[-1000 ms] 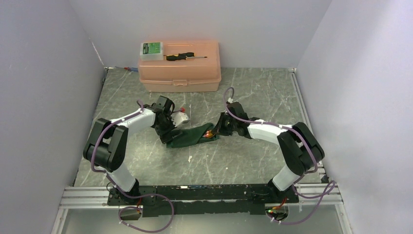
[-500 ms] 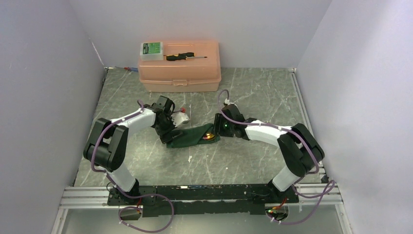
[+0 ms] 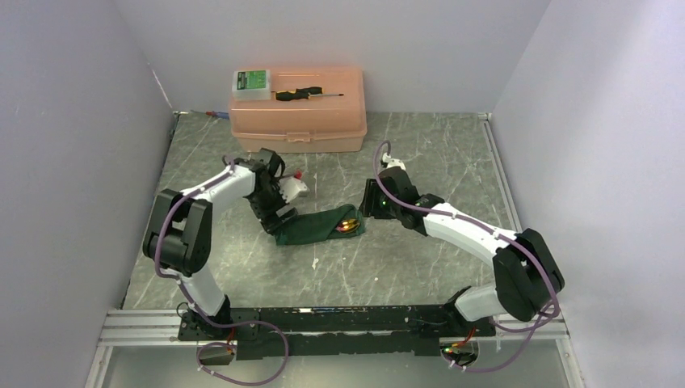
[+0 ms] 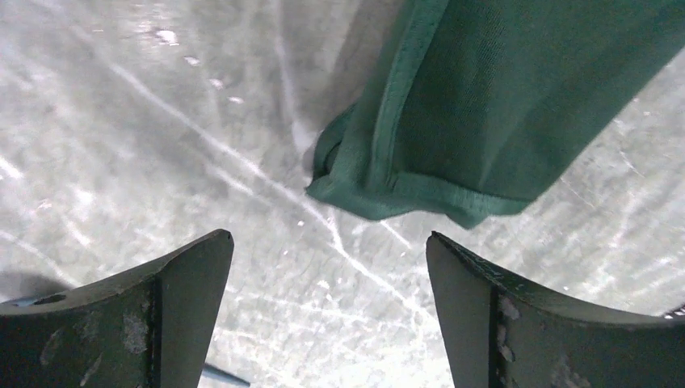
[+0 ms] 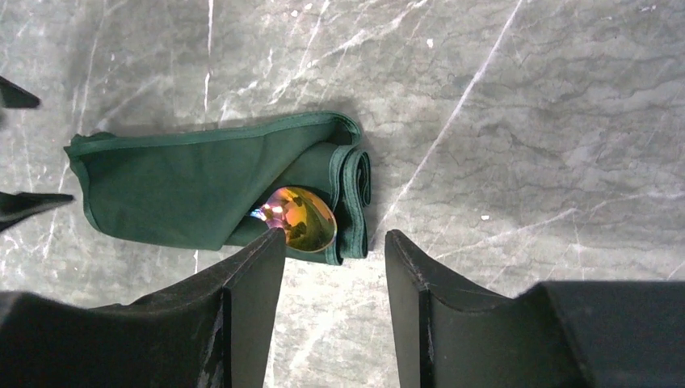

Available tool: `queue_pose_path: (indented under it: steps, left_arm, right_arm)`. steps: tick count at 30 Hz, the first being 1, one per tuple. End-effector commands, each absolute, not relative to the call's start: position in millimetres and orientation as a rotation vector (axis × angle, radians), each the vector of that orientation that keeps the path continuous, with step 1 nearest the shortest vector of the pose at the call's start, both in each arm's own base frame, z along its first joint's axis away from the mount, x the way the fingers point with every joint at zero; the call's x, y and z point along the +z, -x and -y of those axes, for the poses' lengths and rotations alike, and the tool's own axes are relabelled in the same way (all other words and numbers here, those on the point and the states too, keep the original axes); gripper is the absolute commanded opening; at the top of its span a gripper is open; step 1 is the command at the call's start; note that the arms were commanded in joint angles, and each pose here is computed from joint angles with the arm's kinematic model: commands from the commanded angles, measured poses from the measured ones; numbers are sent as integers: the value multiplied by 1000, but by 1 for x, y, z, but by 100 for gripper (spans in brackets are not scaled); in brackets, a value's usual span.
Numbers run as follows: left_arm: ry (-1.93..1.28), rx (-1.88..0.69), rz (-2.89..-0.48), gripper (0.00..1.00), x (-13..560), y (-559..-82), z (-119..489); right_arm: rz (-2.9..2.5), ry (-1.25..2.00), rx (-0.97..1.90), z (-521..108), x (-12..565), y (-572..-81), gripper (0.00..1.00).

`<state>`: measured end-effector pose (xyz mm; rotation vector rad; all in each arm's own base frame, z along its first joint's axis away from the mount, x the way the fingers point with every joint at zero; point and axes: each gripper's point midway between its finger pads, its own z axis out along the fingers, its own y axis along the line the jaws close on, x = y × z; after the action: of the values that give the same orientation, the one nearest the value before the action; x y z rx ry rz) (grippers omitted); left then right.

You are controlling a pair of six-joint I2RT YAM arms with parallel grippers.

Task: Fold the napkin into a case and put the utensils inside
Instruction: Insert the spoon into the folded napkin, then pick up the spoon from the center of the board.

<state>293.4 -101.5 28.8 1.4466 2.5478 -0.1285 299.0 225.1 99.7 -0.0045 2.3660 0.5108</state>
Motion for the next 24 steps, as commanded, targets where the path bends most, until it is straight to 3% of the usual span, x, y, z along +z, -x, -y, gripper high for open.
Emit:
queue_pose_path:
  steps: [1,8,15,24]
  left_arm:
    - [-1346,-256,-2595,95,71,-295,105]
    - [-1192,-227,-2715,95,103,-302,62]
    - [-627,-126,-3025,95,69,-311,-34]
    - [-528,-2,-3015,95,39,-322,-56]
  right_arm:
    - [-2337,8,485,-220,109,-301,53]
    - [-2308,12,475,-212,121,-296,53]
    - [-2259,25,495,-212,136,-297,49]
    - [-2223,28,540,-213,142,-293,40]
